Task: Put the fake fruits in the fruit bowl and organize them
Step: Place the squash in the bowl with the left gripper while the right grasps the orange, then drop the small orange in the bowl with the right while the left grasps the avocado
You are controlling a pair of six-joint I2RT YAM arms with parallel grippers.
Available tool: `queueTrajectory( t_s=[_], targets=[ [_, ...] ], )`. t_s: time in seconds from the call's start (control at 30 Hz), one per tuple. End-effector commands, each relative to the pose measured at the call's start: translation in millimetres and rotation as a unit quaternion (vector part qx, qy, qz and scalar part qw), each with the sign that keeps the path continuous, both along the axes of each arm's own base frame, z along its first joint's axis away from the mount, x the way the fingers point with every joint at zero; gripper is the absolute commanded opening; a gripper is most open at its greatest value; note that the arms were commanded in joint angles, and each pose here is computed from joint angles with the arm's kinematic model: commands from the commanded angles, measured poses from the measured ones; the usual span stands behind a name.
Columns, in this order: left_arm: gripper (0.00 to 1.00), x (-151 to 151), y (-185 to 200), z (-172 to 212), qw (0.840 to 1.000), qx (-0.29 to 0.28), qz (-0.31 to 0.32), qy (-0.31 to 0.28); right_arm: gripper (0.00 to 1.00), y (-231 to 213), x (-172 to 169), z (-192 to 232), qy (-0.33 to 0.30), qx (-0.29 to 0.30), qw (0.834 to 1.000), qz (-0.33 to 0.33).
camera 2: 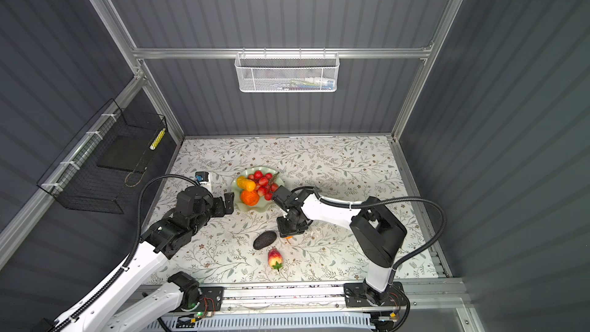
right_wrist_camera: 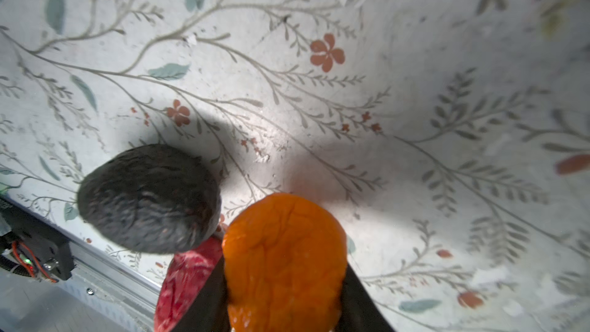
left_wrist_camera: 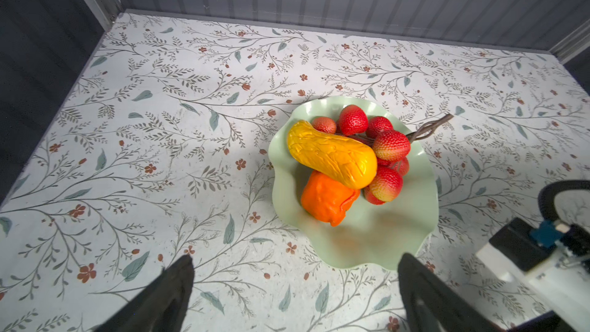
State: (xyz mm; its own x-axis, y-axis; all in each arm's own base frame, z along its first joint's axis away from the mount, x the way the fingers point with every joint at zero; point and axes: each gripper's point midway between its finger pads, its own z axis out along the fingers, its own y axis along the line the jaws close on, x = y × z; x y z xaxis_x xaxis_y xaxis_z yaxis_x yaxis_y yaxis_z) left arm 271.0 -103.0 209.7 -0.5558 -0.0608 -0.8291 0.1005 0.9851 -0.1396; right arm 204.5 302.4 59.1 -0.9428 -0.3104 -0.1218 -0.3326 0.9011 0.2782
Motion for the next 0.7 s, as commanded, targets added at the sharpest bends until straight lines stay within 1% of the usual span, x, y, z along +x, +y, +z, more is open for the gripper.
queueTrajectory(
  t_s=[0.0, 0.1, 0.2, 0.27, 0.4, 0.53, 0.63, 0.67],
  targets=[
    [1.0, -17.2, -9.6, -14.4, 0.998, -0.04, -0.029, 0.03, 0.31, 6.5, 27.1, 58.4, -0.09, 0.027, 0.996, -0.001],
    [1.0, -29.2, -16.7, -28.4, 0.995, -0.066, -0.047, 0.054, 0.32, 25.0, 49.6, 82.9, -0.124, 0.046, 0.991, 0.014],
    [0.98, -37.9, -21.5, -46.7, 0.991, -0.077, -0.054, 0.093, 0.33, 49.2, 72.7, 92.6, -0.153, 0.064, 0.986, 0.026],
    [0.97, -42.7, -29.5, -56.7, 0.987, -0.085, -0.071, 0.119, 0.33, 68.5, 87.5, 94.8, -0.168, 0.085, 0.982, 0.032],
    [0.95, -51.6, -40.9, -65.7, 0.979, -0.103, -0.098, 0.148, 0.35, 92.2, 105.4, 87.2, -0.171, 0.091, 0.98, 0.048],
    [0.93, -61.1, -47.5, -72.3, 0.972, -0.117, -0.117, 0.166, 0.36, 103.6, 110.8, 66.1, -0.158, 0.097, 0.981, 0.052],
    [0.92, -67.8, -54.3, -85.1, 0.967, -0.12, -0.131, 0.182, 0.42, 105.4, 113.6, 44.4, -0.146, 0.089, 0.984, 0.053],
    [0.92, -69.6, -57.8, -87.7, 0.966, -0.119, -0.138, 0.185, 0.46, 105.6, 114.6, 39.7, -0.141, 0.089, 0.985, 0.052]
  ],
)
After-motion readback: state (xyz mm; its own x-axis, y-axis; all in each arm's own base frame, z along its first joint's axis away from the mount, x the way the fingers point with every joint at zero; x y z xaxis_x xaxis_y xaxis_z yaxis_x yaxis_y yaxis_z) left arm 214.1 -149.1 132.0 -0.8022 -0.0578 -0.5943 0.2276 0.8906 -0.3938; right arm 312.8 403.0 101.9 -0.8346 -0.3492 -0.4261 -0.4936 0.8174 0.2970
